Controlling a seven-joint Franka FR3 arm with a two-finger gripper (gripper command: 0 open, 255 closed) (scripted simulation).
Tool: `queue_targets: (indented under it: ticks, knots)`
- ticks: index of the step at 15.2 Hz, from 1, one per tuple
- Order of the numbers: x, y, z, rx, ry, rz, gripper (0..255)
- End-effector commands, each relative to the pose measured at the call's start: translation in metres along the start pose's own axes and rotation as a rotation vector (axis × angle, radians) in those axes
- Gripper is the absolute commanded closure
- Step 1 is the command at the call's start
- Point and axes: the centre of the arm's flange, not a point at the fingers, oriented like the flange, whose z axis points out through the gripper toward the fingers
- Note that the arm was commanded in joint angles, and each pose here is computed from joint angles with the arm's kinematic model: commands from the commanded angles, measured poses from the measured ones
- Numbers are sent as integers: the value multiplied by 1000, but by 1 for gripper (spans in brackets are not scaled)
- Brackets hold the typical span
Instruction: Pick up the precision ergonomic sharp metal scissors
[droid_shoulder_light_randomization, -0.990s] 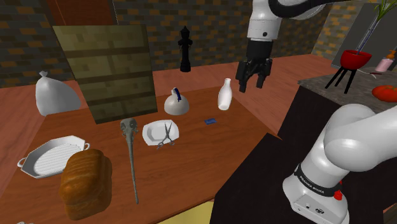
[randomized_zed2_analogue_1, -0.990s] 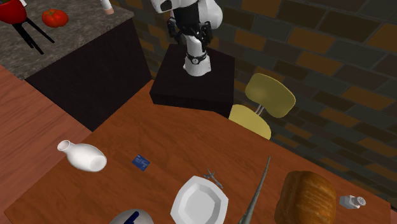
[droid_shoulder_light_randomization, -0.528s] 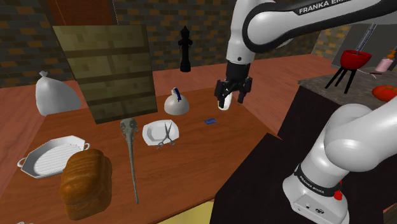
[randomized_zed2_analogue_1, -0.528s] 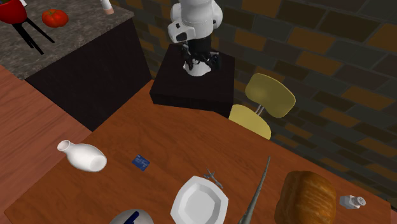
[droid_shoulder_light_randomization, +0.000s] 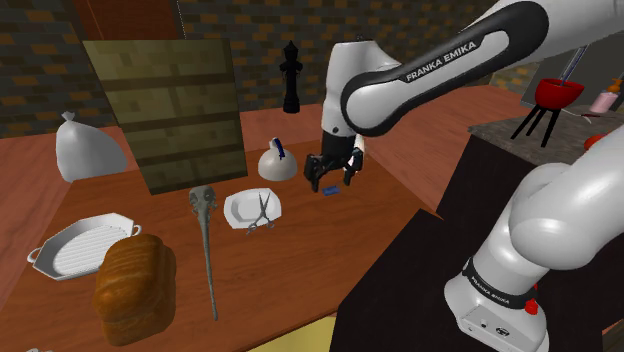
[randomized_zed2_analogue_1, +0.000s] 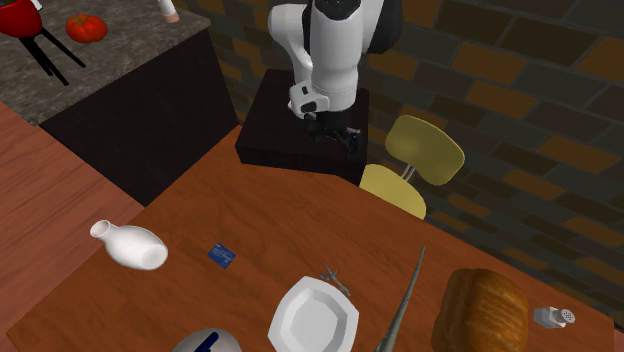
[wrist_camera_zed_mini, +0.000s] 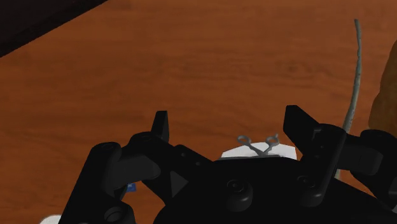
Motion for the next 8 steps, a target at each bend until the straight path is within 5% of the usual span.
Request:
queue_targets:
  ticks: [1,8]
  knots:
    - [9,-17,23,1,18,25,0]
    - [42,-67,90,-6,79,108,0]
